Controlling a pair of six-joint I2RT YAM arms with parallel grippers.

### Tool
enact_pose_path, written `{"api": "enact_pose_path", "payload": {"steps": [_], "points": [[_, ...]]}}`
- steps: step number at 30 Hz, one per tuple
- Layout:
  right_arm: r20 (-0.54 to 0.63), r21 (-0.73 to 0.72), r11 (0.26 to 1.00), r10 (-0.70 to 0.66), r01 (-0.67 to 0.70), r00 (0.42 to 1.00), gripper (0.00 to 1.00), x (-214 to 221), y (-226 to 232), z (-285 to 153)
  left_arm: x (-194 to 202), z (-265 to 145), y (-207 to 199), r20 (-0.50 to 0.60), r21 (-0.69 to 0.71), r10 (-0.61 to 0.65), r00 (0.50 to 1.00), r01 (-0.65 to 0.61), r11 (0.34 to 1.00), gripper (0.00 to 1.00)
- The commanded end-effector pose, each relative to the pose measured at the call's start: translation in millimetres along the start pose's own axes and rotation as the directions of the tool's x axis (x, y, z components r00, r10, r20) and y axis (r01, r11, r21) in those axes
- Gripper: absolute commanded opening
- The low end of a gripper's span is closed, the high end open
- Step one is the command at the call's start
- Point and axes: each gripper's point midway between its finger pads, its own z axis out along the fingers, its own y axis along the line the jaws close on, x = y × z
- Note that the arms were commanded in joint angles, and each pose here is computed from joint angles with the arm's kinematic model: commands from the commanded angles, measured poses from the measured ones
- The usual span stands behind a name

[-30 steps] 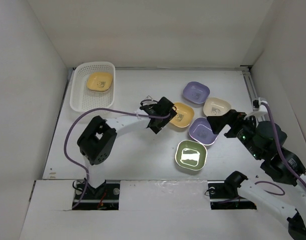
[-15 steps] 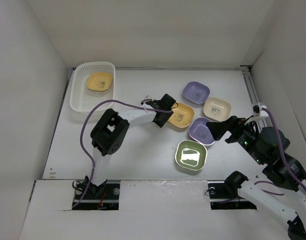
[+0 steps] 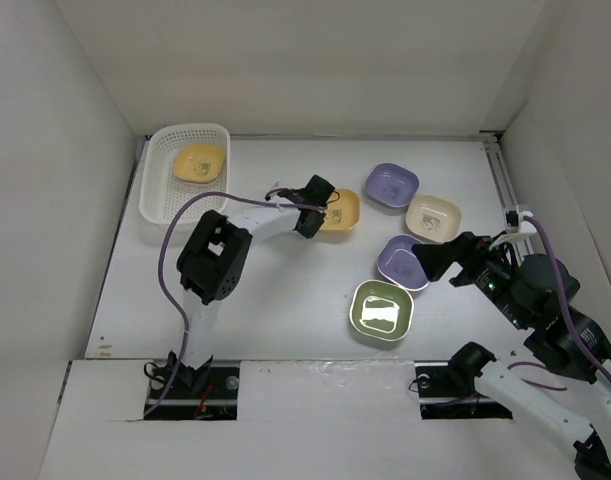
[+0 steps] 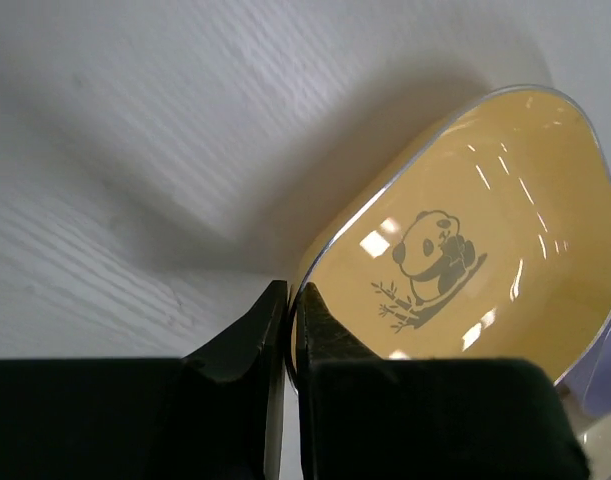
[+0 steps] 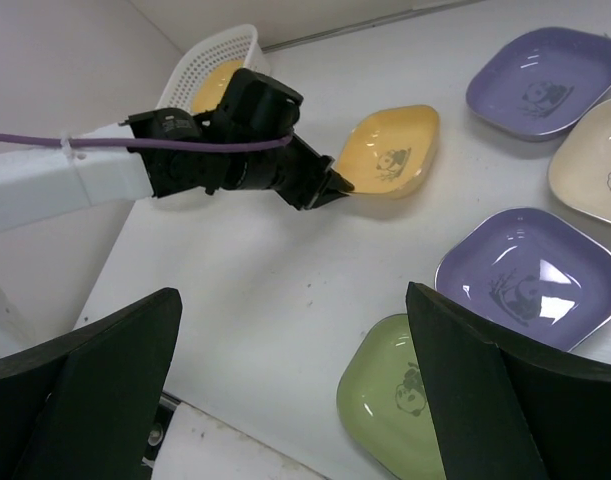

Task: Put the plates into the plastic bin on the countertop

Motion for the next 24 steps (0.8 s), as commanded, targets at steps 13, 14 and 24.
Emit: {"api": "enact_pose_path", "payload": {"steps": [13, 14, 24], "points": [[0.041, -0.032, 0.999, 0.007, -0.006, 0.999, 1.00, -12.3, 8.5, 0.2, -305.4, -121.8, -62.3, 0.453, 0.114, 0.240, 0.859, -0.322, 0.940, 0.00], [0.041, -0.031, 1.000, -0.002, 0.003, 0.999, 1.00, -12.3, 8.1, 0.2, -314.4, -124.3, -58.0, 0.437, 0.133, 0.257, 0.862, -0.344, 0.930, 0.00], [-0.004, -0.050, 0.999, -0.018, 0.017, 1.000, 1.00, -1.6, 10.7, 5.7, -420.8, -76.3, 27.4, 0.384, 0.202, 0.306, 0.871, -0.403, 0.893, 0.00]]}}
